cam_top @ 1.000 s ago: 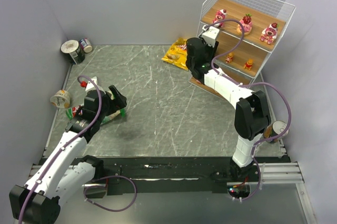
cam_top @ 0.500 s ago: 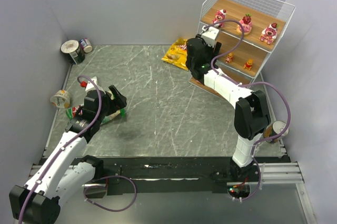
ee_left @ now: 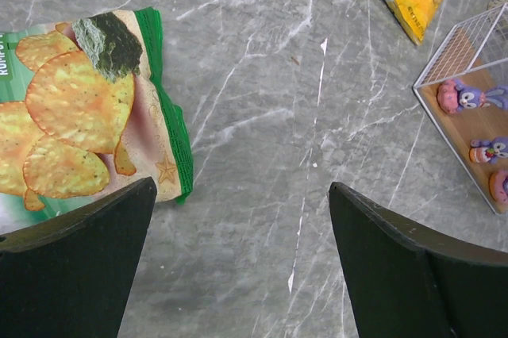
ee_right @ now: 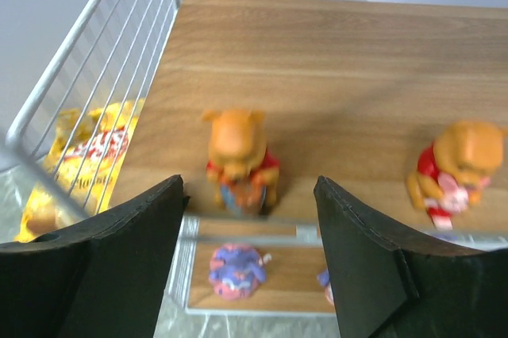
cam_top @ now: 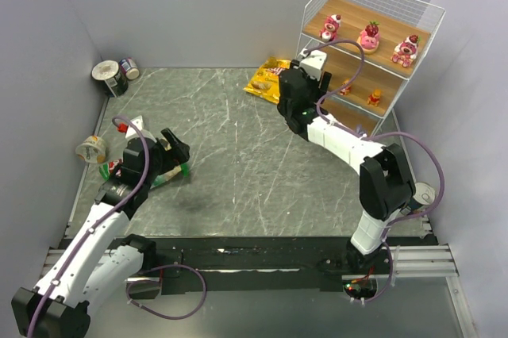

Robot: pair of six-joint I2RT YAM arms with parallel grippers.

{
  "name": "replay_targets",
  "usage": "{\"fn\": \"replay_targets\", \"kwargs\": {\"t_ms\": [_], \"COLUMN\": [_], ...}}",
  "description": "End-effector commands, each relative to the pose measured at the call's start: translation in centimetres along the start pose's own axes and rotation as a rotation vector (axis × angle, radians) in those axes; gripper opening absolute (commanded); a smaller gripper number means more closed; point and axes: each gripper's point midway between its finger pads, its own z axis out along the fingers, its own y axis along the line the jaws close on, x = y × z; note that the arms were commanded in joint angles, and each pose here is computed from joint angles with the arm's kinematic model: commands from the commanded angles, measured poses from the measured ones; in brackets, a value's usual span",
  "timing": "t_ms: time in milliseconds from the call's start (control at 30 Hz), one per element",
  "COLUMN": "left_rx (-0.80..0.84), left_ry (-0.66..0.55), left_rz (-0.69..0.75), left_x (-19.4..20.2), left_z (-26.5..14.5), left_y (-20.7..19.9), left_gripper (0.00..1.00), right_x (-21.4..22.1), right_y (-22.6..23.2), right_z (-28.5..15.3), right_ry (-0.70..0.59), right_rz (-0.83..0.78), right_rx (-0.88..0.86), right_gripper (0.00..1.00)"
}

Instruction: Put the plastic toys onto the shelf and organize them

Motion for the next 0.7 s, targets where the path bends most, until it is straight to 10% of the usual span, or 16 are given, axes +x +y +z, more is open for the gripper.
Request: {"fn": "replay_targets", "kwargs": {"t_ms": [0, 667], "left_rx": [0.008, 0.100], "left_ry": [-0.048, -0.113], "left_rz": [-0.031, -0.011], "left_x": [-1.2, -3.0], "left_z": [-0.5, -1.8], "left_y": [-0.3, -2.0], "left_gripper": [0.96, 0.96], "right_x": [-1.6, -4.4], "right_y": [-0.8, -3.9], "right_z": [-2.3, -9.2], "right_ry": [-0.022, 0.060], "right_rz": [0.012, 0.017], "right_rx": [0.002, -0.126], "right_gripper": [0.75, 0.77]}}
